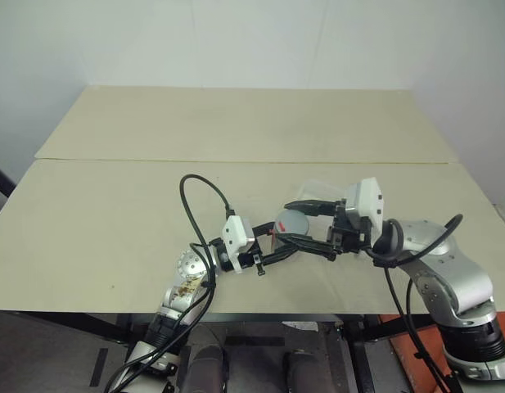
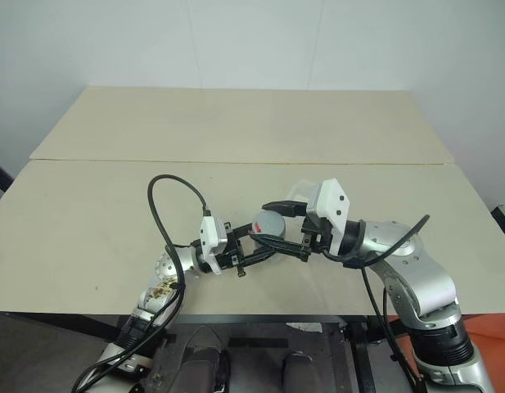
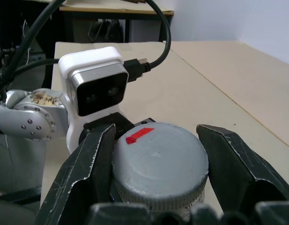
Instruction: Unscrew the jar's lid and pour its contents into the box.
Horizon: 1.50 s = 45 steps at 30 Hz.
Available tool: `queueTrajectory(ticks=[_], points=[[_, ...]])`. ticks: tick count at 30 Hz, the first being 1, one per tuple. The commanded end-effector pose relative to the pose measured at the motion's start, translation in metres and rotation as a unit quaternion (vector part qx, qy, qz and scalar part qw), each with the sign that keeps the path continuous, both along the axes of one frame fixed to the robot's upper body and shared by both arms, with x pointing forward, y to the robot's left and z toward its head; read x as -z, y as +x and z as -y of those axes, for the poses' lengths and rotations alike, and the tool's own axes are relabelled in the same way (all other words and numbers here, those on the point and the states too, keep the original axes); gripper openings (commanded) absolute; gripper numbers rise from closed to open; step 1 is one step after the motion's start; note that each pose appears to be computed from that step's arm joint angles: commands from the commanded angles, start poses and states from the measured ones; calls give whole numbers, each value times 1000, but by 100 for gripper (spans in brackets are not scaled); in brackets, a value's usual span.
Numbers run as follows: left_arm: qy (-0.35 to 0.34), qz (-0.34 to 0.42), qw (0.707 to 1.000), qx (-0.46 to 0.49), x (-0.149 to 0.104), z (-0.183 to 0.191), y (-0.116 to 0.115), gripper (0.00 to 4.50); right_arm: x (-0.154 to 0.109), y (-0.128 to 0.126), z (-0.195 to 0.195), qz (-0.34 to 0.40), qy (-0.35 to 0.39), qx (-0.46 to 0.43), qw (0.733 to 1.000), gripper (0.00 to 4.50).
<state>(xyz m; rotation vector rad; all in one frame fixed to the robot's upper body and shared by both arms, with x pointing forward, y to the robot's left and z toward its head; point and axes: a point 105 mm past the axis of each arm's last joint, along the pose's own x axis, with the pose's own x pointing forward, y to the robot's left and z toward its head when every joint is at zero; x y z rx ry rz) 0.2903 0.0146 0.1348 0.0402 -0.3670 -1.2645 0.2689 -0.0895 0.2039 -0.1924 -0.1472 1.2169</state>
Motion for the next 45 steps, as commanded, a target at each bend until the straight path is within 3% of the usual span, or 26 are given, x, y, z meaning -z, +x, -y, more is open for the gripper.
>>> queueTrajectory(ticks=[1,9,13,18,23,26,31,39,44,45], points=[[-7,23,1000,5,-9,2,-2,192,-32,-4,6,18,70,-10,997,274],[-5,25,1000,7,-9,3,-3,192,-30,-9,3,17,72,-22,997,274],[-7,30,999,-6,-15,0,3,192,-38,6,24,60,75,51,994,274],[-2,40,999,-16,-29,-7,9,192,-42,24,85,63,56,193,978,274],[30,48,997,-45,-36,-17,26,192,1,29,144,-39,-29,332,942,274],[36,39,997,-59,-39,-23,34,192,29,27,154,-105,-62,376,919,274],[51,41,995,-80,-44,-26,49,192,63,18,147,-133,-124,394,901,274],[68,51,990,-114,-45,-28,71,192,93,9,144,-186,-188,385,884,274],[90,66,984,-139,-43,-24,84,192,85,0,140,-183,-188,348,900,433],[93,67,983,-142,-43,-23,87,192,82,0,140,-178,-192,345,902,446]])
